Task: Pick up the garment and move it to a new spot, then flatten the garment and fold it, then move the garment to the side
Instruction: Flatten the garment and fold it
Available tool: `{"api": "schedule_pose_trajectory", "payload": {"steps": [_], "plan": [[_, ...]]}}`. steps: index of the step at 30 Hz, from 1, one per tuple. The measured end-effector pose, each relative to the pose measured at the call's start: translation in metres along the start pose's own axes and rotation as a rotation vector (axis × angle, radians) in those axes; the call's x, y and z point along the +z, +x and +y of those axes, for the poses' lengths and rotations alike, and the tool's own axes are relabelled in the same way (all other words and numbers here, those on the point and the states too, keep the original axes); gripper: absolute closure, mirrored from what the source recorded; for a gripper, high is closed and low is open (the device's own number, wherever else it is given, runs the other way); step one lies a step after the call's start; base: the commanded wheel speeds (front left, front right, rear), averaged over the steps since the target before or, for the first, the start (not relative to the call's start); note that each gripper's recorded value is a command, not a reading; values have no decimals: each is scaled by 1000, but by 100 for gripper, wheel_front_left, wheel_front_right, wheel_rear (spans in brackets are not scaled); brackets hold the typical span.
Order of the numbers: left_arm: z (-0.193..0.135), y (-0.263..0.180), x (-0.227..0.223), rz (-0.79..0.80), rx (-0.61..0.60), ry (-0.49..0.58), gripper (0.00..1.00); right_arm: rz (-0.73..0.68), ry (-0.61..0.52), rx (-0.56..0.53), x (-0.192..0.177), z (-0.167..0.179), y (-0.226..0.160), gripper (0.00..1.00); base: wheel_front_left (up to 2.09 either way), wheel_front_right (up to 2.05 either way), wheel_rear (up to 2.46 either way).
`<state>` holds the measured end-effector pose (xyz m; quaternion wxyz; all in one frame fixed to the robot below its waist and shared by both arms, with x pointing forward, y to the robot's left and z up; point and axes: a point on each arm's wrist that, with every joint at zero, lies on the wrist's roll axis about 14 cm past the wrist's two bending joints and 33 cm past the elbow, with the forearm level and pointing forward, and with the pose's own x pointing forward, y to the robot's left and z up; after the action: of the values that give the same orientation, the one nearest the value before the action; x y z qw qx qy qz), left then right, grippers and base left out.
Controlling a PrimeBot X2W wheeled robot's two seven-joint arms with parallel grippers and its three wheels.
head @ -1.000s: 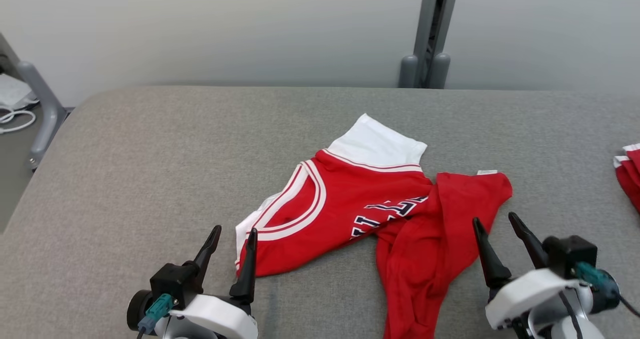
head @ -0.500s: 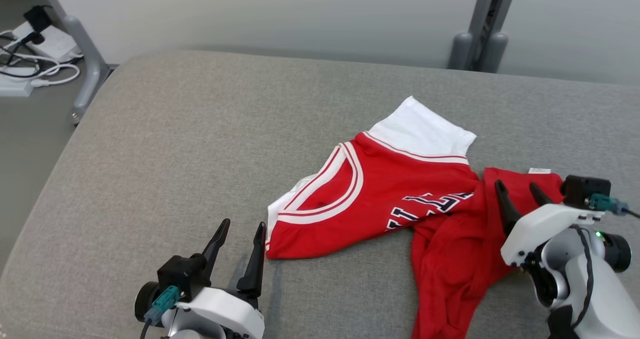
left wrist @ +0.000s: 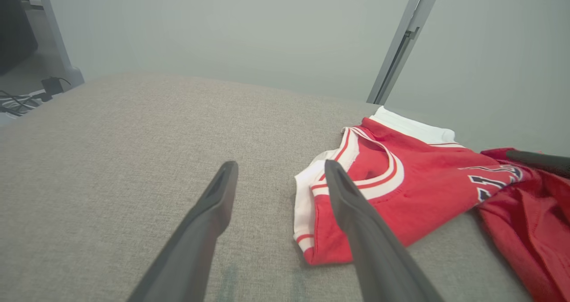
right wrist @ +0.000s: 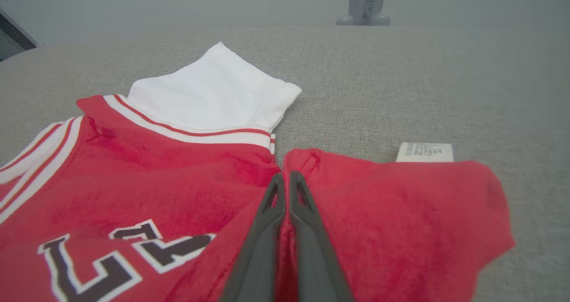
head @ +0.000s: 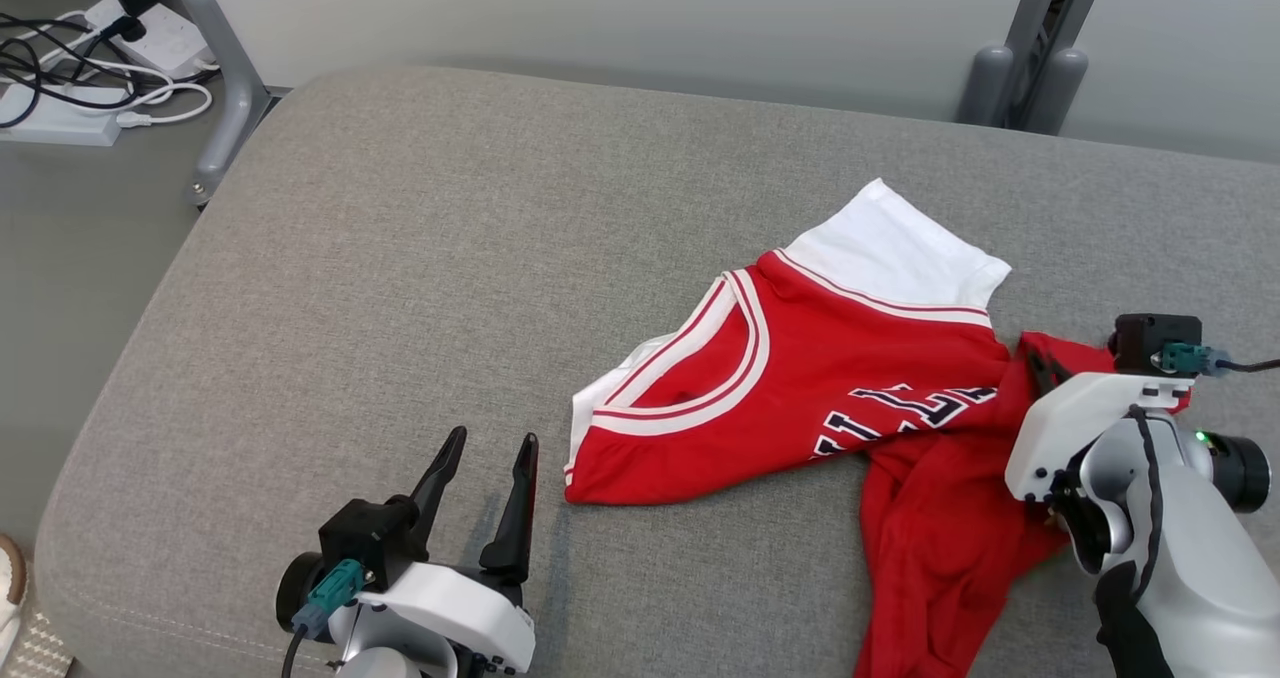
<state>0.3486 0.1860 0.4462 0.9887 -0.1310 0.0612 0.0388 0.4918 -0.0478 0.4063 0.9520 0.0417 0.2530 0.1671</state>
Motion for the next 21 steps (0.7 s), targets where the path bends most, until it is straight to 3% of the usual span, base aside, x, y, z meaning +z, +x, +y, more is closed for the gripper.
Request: {"api": "schedule_pose_trajectory", "payload": {"steps": [7, 16, 21], "plan": [[-4, 1, 3, -10, -12, -2, 0, -104, -17, -1, 26, 0, -5, 100, 0, 0, 0], [-11, 1, 10, -34, -32, -3, 0, -520, -44, 66, 149, 25, -32, 100, 0, 0, 0], [-12, -1, 12, -42, -36, -3, 0, -650, -85, 27, 191, 8, -53, 100, 0, 0, 0]]}}
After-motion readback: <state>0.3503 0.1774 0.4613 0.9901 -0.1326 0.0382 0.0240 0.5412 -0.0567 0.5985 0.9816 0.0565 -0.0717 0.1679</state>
